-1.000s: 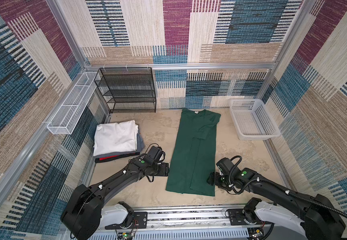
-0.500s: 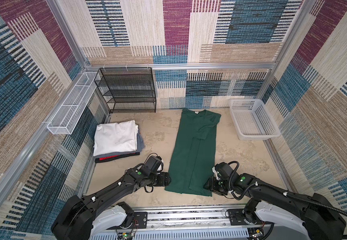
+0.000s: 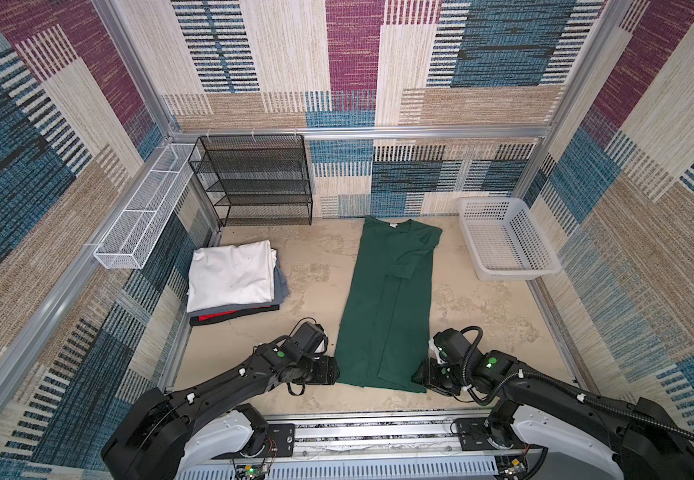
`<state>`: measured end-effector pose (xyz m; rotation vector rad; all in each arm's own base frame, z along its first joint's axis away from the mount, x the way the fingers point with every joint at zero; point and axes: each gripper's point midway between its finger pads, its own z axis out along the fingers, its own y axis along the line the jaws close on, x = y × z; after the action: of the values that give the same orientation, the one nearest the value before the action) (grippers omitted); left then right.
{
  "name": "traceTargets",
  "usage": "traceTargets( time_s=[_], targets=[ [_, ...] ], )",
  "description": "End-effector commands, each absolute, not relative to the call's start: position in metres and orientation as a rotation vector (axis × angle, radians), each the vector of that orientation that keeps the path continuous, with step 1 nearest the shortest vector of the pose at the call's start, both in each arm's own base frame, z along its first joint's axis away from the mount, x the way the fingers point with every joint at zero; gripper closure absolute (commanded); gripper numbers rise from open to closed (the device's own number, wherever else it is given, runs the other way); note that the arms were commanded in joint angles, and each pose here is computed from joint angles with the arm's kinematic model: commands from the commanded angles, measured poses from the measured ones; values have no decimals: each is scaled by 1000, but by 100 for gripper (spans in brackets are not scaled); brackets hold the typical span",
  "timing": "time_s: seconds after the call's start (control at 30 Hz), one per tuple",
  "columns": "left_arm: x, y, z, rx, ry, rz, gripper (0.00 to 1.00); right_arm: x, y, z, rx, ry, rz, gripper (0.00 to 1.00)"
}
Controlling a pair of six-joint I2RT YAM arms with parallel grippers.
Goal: Fold and stack the t-shirts
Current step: 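Move both grippers to the green shirt's hem nearest the robot and grasp it, then lift the hem with both grippers and fold it toward the collar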
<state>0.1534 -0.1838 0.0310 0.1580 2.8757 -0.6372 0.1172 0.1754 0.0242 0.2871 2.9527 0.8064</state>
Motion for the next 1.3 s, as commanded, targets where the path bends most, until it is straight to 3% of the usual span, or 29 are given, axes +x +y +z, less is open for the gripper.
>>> traceTargets(
  time_s=[0.0,0.13,0.27,0.5,0.6,1.27],
  targets=[
    [152,-183,26,127,2896,-624,32,95,144,5,346,3059,595,53],
    [150,-181,17,117,2909,-599,33,92,143,2,344,3061,605,57],
    [147,-180,6,100,2924,-589,44,96,151,5,306,3029,675,66],
    [144,-186,0,97,2939,-618,84,111,170,28,174,2934,805,100],
    [146,-186,5,106,2930,-610,100,113,171,30,168,2924,807,100],
    [205,-227,85,191,2695,-681,100,148,199,79,151,2642,1039,100]
  ],
)
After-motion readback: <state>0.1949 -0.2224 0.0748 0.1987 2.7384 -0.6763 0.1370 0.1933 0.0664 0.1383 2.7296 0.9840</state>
